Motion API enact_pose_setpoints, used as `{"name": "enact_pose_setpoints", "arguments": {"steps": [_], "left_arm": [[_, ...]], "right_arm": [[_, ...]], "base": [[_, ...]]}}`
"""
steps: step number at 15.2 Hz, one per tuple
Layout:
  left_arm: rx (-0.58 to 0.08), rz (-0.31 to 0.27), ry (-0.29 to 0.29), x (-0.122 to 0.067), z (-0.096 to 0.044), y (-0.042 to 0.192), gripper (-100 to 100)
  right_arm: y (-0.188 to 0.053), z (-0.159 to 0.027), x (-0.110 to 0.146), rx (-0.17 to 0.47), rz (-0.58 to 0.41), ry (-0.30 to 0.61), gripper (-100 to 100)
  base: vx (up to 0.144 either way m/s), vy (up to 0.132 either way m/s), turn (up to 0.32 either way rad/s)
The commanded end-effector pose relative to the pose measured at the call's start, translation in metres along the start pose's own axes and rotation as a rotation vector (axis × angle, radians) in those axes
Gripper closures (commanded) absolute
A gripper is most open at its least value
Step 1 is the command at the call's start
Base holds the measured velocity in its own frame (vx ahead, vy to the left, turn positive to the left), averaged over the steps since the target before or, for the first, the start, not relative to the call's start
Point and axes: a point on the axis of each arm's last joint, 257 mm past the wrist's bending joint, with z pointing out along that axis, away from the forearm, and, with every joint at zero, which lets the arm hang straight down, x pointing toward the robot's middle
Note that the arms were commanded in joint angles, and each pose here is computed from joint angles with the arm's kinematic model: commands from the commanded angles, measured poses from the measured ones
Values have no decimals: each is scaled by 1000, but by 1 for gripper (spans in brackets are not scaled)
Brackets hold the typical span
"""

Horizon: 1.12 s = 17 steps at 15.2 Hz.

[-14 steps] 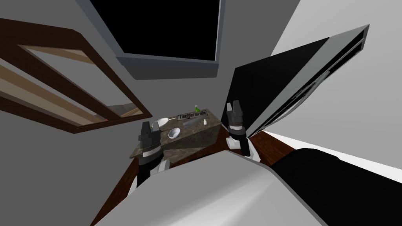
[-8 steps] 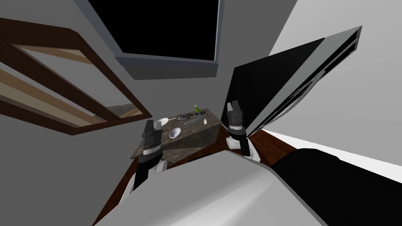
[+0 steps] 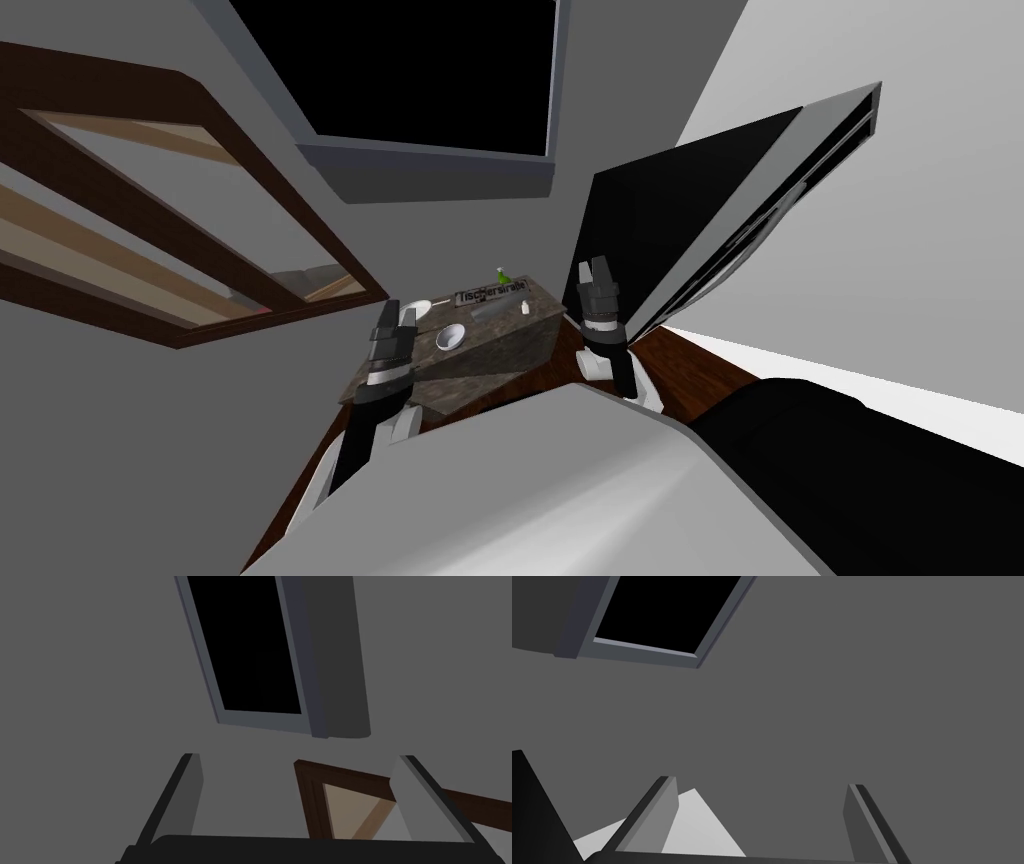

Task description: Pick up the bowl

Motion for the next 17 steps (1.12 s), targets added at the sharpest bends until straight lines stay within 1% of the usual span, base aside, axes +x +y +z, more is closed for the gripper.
{"name": "enact_pose_setpoints", "arguments": {"steps": [1, 2, 4, 5, 7, 8, 10, 11, 12, 14, 15, 17], "left_arm": [[-38, -3, 9, 1, 2, 10, -100], [-41, -8, 16, 2, 6, 9, -100], [-76, -8, 18, 2, 5, 18, -100], [-79, -13, 24, 3, 9, 17, -100], [-118, -13, 26, 3, 8, 27, -100], [-121, -19, 30, 4, 12, 26, -100], [-159, -18, 32, 4, 11, 35, -100], [-163, -18, 33, 4, 11, 36, -100], [-175, -25, 36, 5, 14, 38, -100], [-210, -24, 38, 5, 13, 47, -100], [-213, -32, 39, 5, 17, 45, -100], [-254, -31, 42, 6, 15, 56, -100]], "right_arm": [[0, 0, 0, 0, 0, 0, 0], [0, 0, 0, 0, 0, 0, 0], [0, 0, 0, 0, 0, 0, 0], [0, 0, 0, 0, 0, 0, 0], [0, 0, 0, 0, 0, 0, 0], [0, 0, 0, 0, 0, 0, 0], [0, 0, 0, 0, 0, 0, 0], [0, 0, 0, 0, 0, 0, 0], [0, 0, 0, 0, 0, 0, 0], [0, 0, 0, 0, 0, 0, 0], [0, 0, 0, 0, 0, 0, 0], [0, 0, 0, 0, 0, 0, 0]], "base": [[-28, 55, -52], [-31, 74, -66], [-27, 71, -42], [-22, 60, -42], [-25, 54, -42], [-14, 59, -52], [-10, 60, -44], [-9, 29, -2], [-15, 46, -40], [-21, 53, -47], [-24, 62, -57], [-28, 63, -48]]}}
